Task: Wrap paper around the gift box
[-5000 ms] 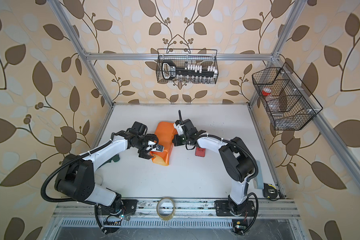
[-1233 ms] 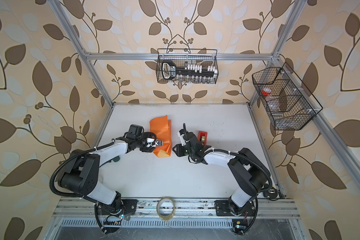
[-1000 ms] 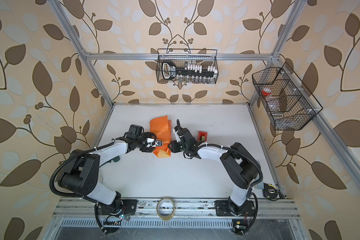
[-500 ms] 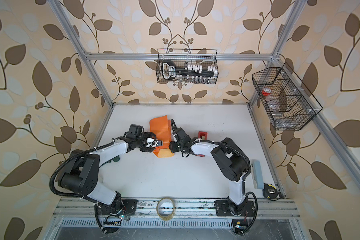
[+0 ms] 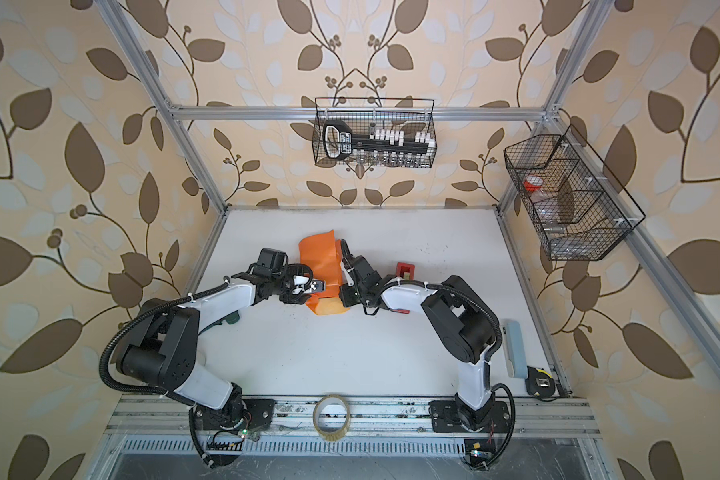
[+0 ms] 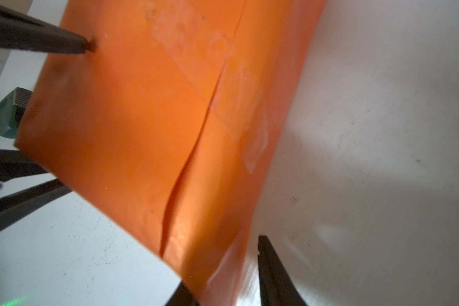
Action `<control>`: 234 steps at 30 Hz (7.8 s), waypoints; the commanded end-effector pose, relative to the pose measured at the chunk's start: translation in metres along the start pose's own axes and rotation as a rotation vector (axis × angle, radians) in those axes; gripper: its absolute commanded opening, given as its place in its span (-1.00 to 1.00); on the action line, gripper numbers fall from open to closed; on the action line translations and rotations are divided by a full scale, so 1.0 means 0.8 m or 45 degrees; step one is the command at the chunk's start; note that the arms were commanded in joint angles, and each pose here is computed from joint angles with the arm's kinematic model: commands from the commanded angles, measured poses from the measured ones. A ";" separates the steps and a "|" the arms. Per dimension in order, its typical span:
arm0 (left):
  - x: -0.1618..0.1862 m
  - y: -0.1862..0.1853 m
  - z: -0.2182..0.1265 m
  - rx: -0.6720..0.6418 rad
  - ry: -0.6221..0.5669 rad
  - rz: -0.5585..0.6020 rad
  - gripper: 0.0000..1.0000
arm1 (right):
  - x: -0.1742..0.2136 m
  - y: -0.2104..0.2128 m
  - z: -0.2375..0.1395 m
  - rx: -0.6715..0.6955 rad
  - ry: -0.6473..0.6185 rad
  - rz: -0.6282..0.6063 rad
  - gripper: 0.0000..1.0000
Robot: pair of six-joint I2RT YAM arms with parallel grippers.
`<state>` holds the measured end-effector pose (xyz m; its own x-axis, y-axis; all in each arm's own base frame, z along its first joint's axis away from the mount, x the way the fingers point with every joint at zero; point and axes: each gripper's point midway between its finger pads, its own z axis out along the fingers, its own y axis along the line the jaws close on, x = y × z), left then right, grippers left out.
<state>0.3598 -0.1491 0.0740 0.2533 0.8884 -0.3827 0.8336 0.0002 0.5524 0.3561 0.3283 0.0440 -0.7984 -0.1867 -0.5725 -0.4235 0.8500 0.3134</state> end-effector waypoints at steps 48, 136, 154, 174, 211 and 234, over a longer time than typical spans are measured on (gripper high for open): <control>0.002 -0.051 0.006 0.207 0.031 -0.054 0.48 | -0.005 -0.022 -0.022 -0.060 0.055 -0.057 -0.92; -0.007 -0.052 0.009 0.199 0.011 -0.091 0.41 | 0.082 0.027 0.080 -0.135 -0.127 0.438 -1.00; 0.004 -0.069 0.004 0.180 0.057 -0.129 0.38 | 0.120 0.031 0.064 -0.135 -0.018 0.475 -1.00; -0.002 -0.071 0.010 0.122 0.075 -0.154 0.61 | 0.139 0.035 0.065 -0.125 0.100 0.411 -1.00; -0.054 0.008 -0.154 0.146 0.070 -0.530 0.98 | 0.061 0.069 -0.112 -0.101 -0.164 -2.072 -0.22; -0.010 -0.024 -0.142 0.192 0.176 -0.524 0.98 | 0.075 0.055 0.019 -0.115 0.147 -2.274 -0.38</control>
<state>0.2826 -0.1041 0.1449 -0.1841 0.8830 -0.4317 0.9175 0.3119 0.2467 0.2911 0.3678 0.0254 0.5856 -0.7780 -0.2274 -0.7374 -0.3949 -0.5480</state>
